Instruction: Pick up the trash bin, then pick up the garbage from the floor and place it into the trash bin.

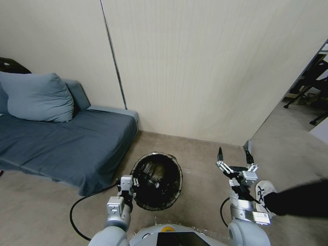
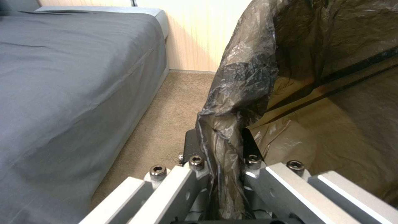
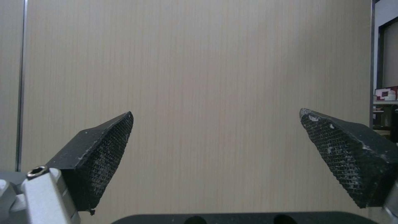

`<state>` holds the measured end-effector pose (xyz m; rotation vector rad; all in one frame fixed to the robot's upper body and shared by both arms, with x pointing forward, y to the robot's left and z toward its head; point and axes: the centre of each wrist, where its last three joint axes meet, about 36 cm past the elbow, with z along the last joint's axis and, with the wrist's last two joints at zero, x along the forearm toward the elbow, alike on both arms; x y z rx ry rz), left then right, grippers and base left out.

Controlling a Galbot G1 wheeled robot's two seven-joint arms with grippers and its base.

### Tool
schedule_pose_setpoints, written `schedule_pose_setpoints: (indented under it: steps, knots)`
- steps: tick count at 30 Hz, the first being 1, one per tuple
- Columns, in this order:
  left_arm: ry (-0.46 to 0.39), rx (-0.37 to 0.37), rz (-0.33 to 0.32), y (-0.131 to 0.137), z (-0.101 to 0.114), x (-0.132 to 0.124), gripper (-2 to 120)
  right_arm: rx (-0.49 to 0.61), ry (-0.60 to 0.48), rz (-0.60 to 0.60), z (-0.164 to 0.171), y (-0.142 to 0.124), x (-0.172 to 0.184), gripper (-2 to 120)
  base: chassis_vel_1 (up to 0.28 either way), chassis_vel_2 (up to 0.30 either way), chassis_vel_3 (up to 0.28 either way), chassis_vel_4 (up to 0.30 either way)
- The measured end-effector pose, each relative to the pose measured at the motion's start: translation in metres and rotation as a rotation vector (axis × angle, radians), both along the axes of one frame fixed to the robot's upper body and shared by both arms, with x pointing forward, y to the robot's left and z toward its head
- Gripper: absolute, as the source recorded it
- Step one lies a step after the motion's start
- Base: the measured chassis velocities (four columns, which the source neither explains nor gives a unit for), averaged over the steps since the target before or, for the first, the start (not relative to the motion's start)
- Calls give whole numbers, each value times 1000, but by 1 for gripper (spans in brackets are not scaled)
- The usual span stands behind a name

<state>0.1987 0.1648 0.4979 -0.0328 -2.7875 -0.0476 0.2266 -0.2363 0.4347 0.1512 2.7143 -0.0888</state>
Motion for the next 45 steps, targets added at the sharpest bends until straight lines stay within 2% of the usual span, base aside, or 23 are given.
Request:
schedule_pose_setpoints:
  steps: [11, 24, 45]
  knots:
    - [45, 7, -20, -1, -2, -5, 0, 0, -16, 8, 7, 0, 12, 100, 46, 37, 47, 46]
    - [67, 21, -12, 1, -3, -6, 0, 34, -17, 14, 8, 2, 16, 100, 111, 96, 96, 105]
    - [69, 21, -1, 1, -3, -5, 0, 57, -15, 28, 3, 10, 26, 100, 121, 122, 122, 124]
